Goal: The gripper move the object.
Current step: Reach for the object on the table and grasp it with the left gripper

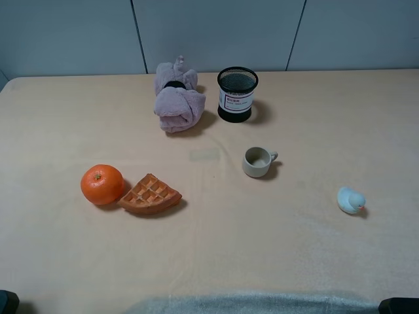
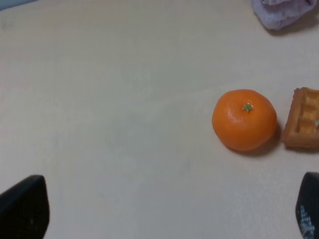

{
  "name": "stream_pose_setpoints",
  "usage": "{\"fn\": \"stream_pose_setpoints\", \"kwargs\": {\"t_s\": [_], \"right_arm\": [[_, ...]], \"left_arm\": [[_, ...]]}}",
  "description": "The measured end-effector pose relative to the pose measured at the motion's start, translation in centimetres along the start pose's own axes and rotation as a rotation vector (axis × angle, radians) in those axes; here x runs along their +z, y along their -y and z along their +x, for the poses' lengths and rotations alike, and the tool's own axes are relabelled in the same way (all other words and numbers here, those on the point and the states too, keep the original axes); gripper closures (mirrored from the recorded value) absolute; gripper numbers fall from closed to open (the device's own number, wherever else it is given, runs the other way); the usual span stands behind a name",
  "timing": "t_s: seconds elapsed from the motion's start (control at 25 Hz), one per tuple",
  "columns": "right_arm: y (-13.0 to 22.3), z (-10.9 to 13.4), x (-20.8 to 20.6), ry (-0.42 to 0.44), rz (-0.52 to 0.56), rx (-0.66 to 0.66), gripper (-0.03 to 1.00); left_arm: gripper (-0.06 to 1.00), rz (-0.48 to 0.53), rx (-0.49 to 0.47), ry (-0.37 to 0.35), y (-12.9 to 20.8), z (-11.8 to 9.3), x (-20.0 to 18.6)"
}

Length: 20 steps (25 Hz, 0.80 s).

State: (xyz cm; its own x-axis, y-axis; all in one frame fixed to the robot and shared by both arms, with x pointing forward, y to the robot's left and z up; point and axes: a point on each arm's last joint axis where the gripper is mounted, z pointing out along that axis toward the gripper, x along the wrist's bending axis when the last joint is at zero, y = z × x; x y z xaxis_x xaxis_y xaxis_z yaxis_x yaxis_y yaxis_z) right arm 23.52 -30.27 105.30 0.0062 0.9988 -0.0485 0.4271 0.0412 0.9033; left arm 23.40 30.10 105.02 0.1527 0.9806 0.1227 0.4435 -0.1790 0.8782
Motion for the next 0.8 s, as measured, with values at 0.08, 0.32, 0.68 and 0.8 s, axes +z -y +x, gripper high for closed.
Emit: {"fn": "stream_pose_setpoints", "kwargs": {"t_s": [0.08,0.32,0.68,0.8], "right_arm": [[0.00,0.00,0.00,0.000,0.000,0.000,0.28],[0.00,0.00,0.00,0.000,0.000,0.000,0.28],[0.00,0.00,0.00,0.000,0.000,0.000,0.28],[0.00,0.00,0.00,0.000,0.000,0.000,0.28]], "left_arm": [[-0.05,0.000,0.000,0.000,0.00,0.00,0.00],[-0.05,0.000,0.000,0.000,0.00,0.00,0.00],[-0.05,0.000,0.000,0.000,0.00,0.00,0.00],[-0.05,0.000,0.000,0.000,0.00,0.00,0.00]]}}
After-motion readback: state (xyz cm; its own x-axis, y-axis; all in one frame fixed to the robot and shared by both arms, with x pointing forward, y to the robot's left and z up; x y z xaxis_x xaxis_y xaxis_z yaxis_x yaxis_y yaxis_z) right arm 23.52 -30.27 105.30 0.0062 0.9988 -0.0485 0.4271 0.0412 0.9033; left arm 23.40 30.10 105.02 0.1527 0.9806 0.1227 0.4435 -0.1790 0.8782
